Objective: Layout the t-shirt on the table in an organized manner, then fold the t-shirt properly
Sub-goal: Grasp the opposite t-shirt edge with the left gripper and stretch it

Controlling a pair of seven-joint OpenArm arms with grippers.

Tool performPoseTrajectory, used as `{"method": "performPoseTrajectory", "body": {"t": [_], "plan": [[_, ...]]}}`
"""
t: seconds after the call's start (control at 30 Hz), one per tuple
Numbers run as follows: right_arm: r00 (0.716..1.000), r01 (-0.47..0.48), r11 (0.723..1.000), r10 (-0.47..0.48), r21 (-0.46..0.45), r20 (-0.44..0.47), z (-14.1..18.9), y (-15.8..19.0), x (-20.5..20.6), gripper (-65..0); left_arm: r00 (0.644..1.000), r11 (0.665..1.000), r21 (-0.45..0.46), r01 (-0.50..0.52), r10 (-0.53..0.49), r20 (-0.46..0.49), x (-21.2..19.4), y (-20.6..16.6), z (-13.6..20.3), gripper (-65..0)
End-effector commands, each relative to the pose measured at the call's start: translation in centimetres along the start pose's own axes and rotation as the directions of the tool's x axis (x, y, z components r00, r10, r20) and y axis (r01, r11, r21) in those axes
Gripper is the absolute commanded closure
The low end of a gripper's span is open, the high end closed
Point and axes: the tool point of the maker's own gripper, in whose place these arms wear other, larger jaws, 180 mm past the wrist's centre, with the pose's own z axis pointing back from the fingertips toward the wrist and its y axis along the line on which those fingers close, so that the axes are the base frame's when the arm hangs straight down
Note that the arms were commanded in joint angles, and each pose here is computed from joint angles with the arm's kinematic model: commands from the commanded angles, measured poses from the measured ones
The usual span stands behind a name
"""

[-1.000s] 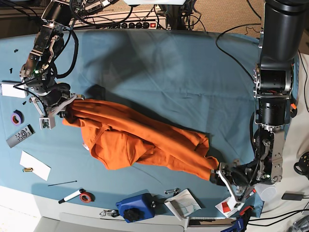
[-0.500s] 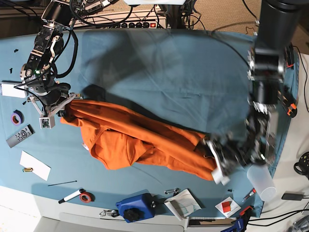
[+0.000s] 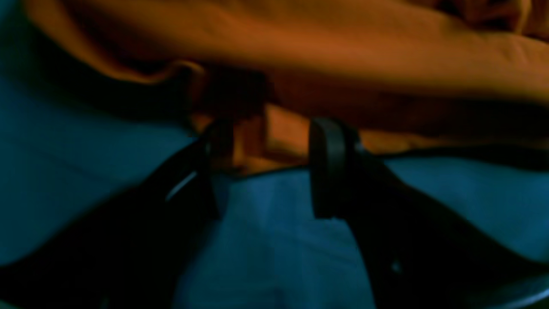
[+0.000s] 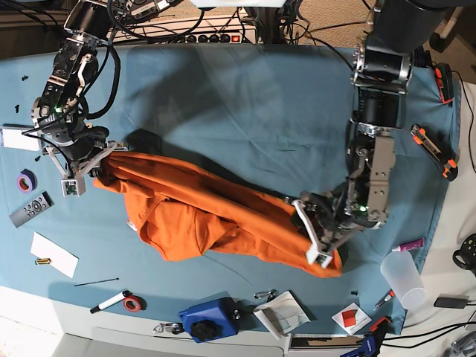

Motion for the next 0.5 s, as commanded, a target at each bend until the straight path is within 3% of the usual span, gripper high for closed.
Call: {"method": "performPoseTrajectory", "body": {"t": [0.0,0.13,0.3,0.47], "plan": [[0.999,-0.01,1.0,0.01,-0.014,0.049,0.42,-0.6,1.54,0.0,0.998,1.0,-0.007,0.015,-0.014,0.056,2.02,-0.21,0.53,-26.9],[0.999,-0.01,1.0,0.01,-0.014,0.049,0.42,-0.6,1.54,0.0,0.998,0.999,-0.032,0.009,-0.007,0.058,1.6,-1.15,0.16,-26.9],[0.999,-0.01,1.0,0.011,-0.014,0.047,0.42,-0.6,1.51,0.0,0.996,1.0,0.023,0.019,-0.021,0.082,1.99,-0.18,0.04,-26.8],[0.999,-0.01,1.0,0.01,-0.014,0.048,0.42,-0.59,1.52,0.0,0.996,1.0,0.017,0.018,-0.019,0.083,2.05,-0.47,-0.04,-26.8]]}}
